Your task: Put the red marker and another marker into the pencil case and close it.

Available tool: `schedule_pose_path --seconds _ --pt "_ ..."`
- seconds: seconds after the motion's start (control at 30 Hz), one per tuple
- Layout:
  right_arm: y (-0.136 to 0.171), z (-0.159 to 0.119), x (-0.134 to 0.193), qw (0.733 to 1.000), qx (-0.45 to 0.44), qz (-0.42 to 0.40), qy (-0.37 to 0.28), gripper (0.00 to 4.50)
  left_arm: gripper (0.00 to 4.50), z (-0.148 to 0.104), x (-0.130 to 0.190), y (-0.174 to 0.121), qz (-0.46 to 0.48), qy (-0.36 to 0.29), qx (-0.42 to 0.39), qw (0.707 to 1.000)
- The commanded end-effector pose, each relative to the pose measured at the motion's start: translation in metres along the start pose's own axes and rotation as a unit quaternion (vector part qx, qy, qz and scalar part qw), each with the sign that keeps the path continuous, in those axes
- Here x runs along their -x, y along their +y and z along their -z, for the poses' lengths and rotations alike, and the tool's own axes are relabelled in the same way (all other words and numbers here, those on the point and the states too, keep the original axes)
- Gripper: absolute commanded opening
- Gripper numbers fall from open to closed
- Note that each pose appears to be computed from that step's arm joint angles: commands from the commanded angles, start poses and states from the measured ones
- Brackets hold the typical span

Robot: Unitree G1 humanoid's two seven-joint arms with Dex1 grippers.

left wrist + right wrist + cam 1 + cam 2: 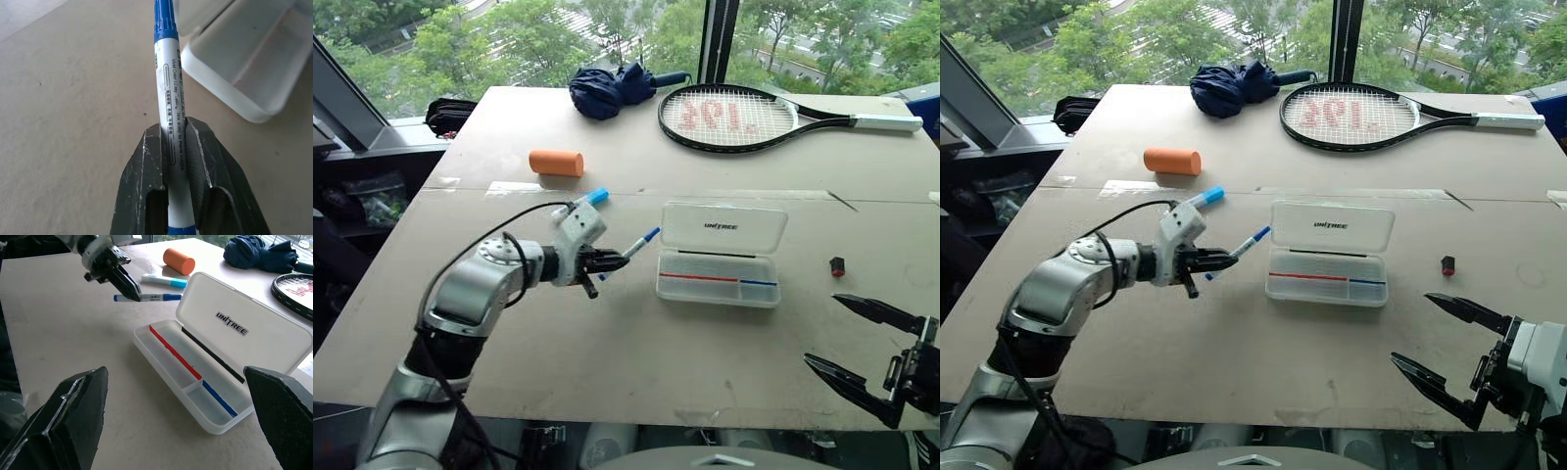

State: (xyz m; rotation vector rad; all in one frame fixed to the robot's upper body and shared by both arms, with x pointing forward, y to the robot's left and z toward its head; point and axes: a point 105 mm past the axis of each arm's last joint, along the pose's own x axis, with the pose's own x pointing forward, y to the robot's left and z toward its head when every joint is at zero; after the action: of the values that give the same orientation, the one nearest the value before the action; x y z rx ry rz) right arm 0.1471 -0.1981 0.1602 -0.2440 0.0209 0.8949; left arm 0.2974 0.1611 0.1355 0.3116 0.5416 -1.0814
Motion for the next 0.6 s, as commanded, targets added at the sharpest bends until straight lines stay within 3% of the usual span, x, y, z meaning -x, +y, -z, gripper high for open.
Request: schedule_pose_path --seconds 0.03,0.2,0.6 --pt "-0.006 -0.002 0.006 1.000 0.016 0.018 0.002 4.50 0.01 -0.012 0.005 -0.018 0.095 0.023 -0.080 0.992" --pt "-0.006 0.001 0.018 0.999 0.013 0.039 0.016 4.50 0.01 -0.050 -0.026 -0.022 0.132 0.015 -0.153 0.979" --pt "-0.005 -0.001 0.028 0.998 0.013 0.059 0.033 4.50 0.01 -0.092 -0.121 -0.039 0.148 0.058 -0.278 0.947"
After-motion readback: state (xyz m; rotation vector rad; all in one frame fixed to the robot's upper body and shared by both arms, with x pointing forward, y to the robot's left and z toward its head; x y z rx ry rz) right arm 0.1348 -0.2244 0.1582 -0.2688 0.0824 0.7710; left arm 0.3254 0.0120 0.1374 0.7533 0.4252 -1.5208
